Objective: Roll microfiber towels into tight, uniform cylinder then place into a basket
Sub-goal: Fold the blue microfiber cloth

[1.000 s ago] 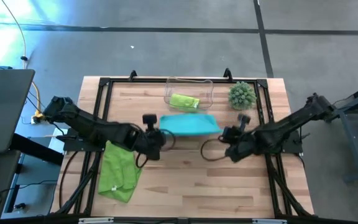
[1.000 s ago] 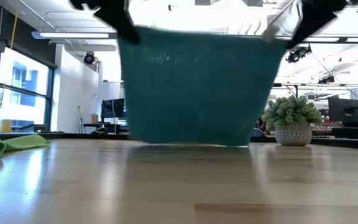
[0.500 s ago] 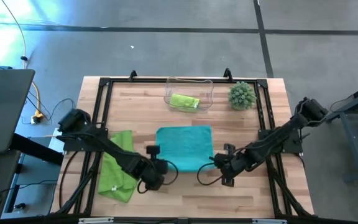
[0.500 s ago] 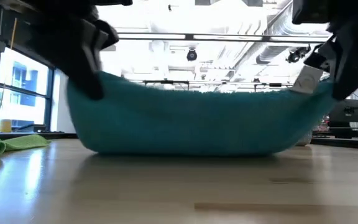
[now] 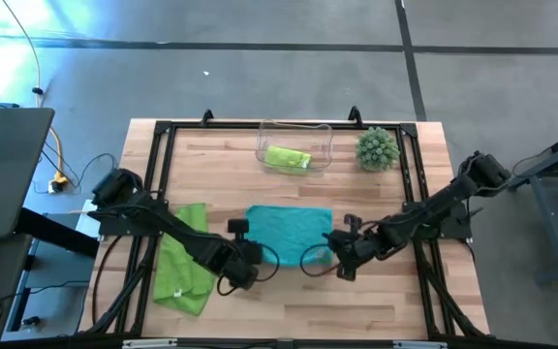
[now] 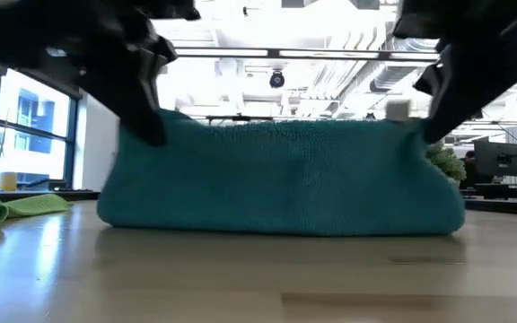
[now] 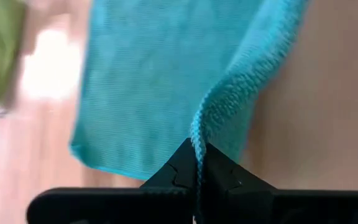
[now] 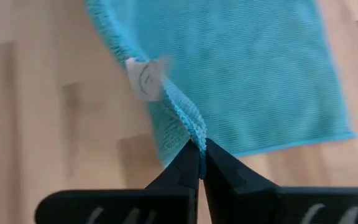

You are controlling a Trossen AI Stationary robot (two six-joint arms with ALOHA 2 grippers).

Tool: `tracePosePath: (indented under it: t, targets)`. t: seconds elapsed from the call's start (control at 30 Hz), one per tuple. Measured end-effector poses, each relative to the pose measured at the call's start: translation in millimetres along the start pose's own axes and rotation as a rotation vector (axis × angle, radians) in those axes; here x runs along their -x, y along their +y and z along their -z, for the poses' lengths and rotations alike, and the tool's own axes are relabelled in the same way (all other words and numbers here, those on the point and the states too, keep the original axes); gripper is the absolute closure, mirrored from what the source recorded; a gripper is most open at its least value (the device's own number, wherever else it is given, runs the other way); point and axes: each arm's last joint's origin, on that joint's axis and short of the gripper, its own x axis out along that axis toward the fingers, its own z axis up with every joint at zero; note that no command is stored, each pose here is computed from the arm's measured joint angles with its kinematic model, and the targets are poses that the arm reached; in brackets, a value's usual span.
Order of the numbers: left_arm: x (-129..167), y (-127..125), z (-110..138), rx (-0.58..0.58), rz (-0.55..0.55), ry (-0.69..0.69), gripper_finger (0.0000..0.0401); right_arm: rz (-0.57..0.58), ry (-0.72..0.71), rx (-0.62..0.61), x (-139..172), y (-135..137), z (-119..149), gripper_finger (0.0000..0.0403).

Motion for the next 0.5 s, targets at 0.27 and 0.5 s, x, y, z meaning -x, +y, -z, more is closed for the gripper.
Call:
tracePosePath:
  t: [0.27,0.5]
  targets:
    - [-18,31,-7,0.107,-0.085,0.038,0.0401,0.066,-0.004,-0.126,-9,-24,-14,0.0403]
    - [-31,54,-11,0.238,-0.091,0.088,0.0401,0.145,0.075,-0.284,-16,-45,-14,0.0403]
